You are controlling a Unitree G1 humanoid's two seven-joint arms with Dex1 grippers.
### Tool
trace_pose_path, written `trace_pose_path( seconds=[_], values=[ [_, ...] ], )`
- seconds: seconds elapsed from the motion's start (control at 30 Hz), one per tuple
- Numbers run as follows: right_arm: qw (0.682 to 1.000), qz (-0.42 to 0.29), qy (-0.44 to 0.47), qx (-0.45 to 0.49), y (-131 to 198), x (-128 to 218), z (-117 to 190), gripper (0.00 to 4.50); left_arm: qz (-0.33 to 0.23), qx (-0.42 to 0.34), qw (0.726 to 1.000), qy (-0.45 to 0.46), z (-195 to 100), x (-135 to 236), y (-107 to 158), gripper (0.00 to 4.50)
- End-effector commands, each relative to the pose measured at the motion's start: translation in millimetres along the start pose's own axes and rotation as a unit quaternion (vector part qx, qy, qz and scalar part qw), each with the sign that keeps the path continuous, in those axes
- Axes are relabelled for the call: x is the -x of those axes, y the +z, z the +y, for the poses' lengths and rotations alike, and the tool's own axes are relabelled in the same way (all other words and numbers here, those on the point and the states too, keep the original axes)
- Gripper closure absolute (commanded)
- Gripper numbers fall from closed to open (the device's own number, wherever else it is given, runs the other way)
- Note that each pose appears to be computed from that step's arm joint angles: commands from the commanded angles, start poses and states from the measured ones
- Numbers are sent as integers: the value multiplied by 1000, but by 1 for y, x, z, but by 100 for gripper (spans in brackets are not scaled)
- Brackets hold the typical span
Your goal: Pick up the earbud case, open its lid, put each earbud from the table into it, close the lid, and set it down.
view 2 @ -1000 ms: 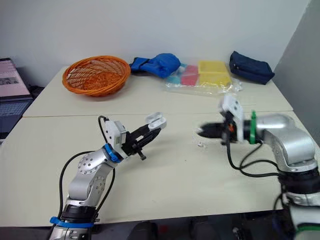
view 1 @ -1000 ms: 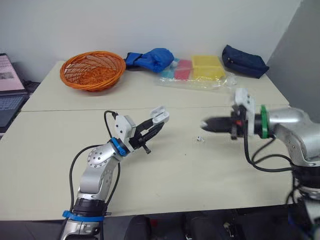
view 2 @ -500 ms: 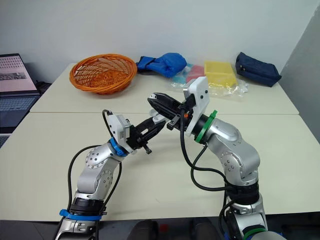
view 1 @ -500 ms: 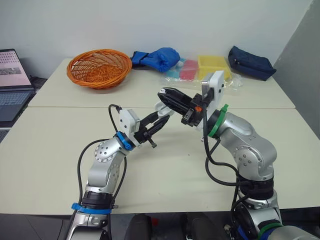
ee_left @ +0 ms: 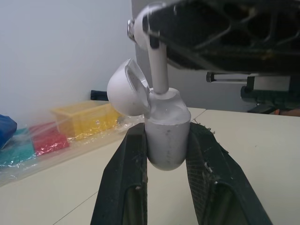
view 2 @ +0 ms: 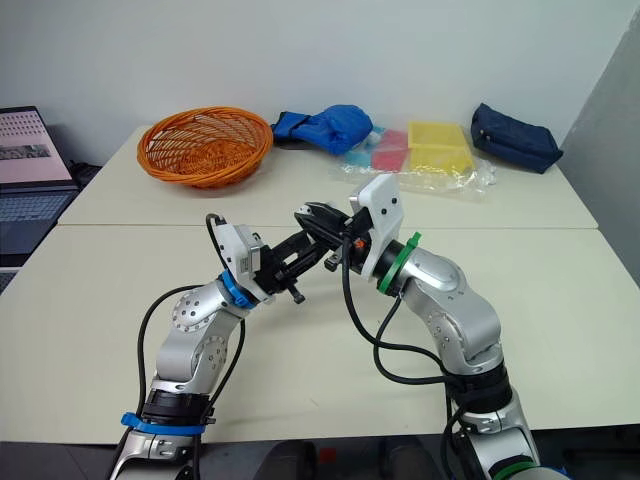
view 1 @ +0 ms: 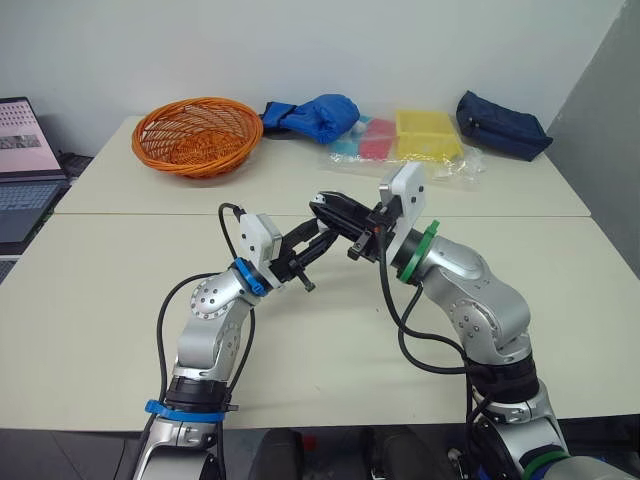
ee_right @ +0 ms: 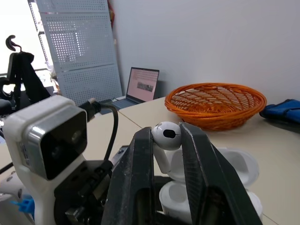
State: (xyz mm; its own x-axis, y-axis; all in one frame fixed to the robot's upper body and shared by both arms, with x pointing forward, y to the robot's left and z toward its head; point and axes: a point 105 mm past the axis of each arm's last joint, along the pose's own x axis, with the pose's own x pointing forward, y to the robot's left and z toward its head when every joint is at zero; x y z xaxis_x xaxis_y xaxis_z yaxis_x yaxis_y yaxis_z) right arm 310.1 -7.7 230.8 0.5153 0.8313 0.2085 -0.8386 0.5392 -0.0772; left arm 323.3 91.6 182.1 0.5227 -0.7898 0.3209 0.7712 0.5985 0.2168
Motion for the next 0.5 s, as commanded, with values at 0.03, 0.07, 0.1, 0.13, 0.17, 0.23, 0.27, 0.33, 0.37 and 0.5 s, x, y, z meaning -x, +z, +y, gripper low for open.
trace_pose_path(
  seconds=[0.03,0.07,0.1,0.13,0.17,0.23,0.27,0.33,0.37,0.5],
  values=[
    [1000,-13,5,20,6,0,3,407,-26,-8,1000,-11,-3,-6,13,376],
    [1000,-11,4,21,5,0,2,407,-26,-6,1000,-8,-2,-7,13,376],
    [1000,-8,2,21,3,1,1,407,-26,-7,1000,-10,-2,-7,13,376],
    [1000,-6,0,22,2,1,0,407,-26,-7,1000,-11,-2,-7,13,376],
    [1000,-4,0,22,1,2,-1,407,-26,-8,1000,-12,-3,-7,13,376],
    [1000,-3,0,23,1,2,-1,407,-27,-8,1000,-13,-2,-8,14,376],
    [1000,-1,2,23,0,2,0,407,-27,-8,1000,-13,-2,-8,14,376],
    [1000,3,4,23,-2,3,2,407,-28,-9,999,-13,-2,-8,14,376],
    [1000,5,5,23,-4,3,2,407,-28,-9,999,-13,-2,-8,15,376],
    [1000,11,5,26,-7,4,4,407,-29,-8,999,-15,-2,-9,15,376]
  ],
)
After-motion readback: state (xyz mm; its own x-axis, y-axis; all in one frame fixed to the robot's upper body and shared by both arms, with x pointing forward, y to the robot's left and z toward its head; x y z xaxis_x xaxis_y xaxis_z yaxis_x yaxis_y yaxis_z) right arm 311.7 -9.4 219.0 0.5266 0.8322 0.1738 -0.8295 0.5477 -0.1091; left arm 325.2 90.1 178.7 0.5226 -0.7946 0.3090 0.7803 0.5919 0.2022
